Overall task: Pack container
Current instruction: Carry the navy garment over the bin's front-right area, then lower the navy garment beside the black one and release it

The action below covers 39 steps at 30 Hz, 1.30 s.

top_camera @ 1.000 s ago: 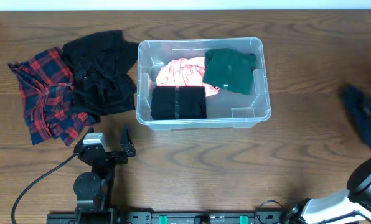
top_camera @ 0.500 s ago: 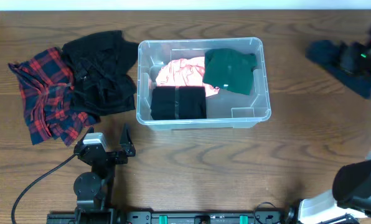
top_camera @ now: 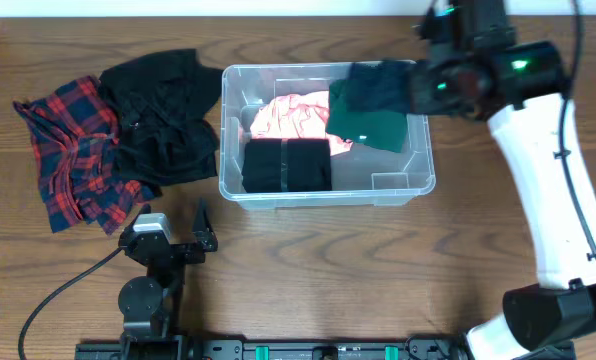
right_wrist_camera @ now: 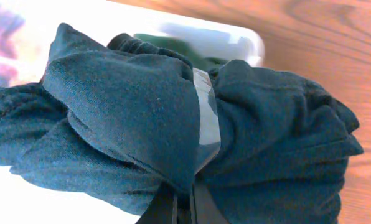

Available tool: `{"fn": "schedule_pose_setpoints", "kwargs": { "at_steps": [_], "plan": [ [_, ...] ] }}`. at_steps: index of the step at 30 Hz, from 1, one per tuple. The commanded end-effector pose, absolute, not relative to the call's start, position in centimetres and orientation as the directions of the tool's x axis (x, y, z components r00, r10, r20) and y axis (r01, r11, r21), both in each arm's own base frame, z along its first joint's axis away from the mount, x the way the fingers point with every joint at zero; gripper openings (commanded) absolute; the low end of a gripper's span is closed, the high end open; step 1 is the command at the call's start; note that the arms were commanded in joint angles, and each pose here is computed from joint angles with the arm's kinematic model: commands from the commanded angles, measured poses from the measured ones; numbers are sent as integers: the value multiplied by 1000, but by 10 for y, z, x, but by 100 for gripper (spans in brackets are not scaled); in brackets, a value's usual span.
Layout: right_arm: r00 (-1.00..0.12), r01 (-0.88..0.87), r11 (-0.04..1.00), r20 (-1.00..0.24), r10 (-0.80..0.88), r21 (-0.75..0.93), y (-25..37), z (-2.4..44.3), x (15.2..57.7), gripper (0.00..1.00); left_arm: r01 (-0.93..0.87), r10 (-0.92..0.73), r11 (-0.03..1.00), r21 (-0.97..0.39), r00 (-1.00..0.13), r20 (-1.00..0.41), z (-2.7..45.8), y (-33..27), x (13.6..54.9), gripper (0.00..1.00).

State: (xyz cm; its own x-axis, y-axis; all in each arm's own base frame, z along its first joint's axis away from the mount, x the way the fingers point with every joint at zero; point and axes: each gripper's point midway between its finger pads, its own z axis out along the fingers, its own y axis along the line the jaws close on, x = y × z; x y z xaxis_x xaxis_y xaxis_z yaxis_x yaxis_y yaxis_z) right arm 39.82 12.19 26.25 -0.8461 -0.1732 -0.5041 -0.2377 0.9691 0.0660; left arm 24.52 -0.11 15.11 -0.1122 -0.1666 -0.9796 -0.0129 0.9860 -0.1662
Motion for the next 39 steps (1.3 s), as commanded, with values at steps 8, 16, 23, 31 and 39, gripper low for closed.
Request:
{"fn": "schedule_pose_setpoints", "kwargs": {
  "at_steps": [8, 16, 23, 31, 39],
  "plan": [
    [-824, -208, 977, -529, -204, -52, 170, 273, 365, 1, -25, -158, 987, -156, -163, -974, 134, 0, 244, 98],
    [-859, -199, 975, -461, -223, -101, 168, 224, 361, 1, -25, -158, 987, -156, -163, -974, 134, 0, 244, 98],
    [-883, -202, 972, -407, -233, -117, 165, 177, 356, 1, -25, -158, 987, -156, -163, -974, 134, 0, 244, 98],
    [-889, -206, 971, -390, -239, -125, 162, 145, 354, 1, -24, -158, 987, -156, -162, -974, 134, 0, 244, 98],
    [-892, -205, 971, -383, -238, -125, 162, 133, 351, 27, -25, -158, 987, -156, -162, -974, 134, 0, 244, 98]
  ]
}}
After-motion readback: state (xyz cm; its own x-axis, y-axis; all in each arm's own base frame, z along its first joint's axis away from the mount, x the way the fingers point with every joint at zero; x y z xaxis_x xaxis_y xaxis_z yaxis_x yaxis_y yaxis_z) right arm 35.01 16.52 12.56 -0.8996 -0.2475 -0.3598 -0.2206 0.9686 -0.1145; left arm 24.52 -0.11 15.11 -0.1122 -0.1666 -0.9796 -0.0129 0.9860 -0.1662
